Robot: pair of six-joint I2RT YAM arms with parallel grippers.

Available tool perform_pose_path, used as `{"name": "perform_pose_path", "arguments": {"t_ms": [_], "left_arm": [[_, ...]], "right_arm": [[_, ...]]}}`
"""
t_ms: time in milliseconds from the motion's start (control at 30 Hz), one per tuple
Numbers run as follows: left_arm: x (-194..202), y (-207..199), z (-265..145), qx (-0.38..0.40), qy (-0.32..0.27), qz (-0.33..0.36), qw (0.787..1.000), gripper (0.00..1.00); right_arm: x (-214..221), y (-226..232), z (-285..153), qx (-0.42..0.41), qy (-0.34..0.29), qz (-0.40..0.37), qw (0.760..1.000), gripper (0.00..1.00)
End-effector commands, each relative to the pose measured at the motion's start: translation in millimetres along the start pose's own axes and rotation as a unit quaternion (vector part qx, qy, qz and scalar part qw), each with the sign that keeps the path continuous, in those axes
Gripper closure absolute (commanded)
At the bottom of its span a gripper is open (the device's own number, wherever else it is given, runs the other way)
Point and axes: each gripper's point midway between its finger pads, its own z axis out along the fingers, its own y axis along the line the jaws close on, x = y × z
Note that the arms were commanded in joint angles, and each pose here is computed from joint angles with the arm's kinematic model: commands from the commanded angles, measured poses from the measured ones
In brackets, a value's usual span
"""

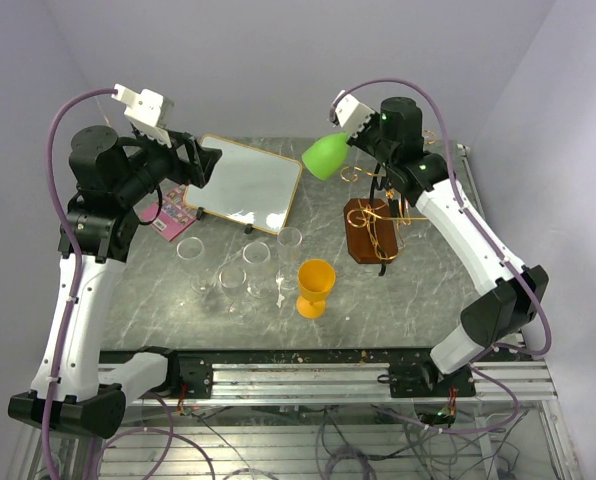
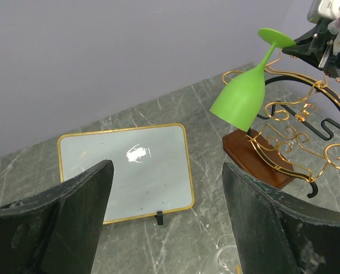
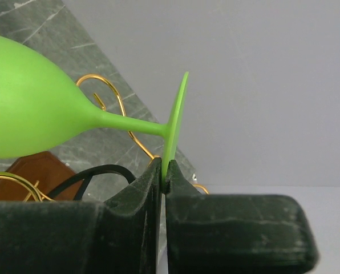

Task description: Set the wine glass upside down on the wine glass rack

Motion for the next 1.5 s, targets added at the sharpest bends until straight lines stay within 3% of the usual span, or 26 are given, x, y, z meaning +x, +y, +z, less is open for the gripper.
{"name": "perform_pose_path", "arguments": {"t_ms": [0,900,1467], "left_arm": [[-2,1,-4,-0.002,-0.006,0.013,1.000,0.13],[1,9,-2,-0.013,0.000,0.028,1.000,0.12],[4,9,-2,-0.011,0.003,0.030,0.999,0.12]], "right_arm": [[6,7,12,0.001,0.014,-0.038,0.999,1.00],[55,19,57,0.017,0.127,-0.165,0.978,1.00],[42,19,73,0.028,0.116,-0.163,0.979,1.00]]}}
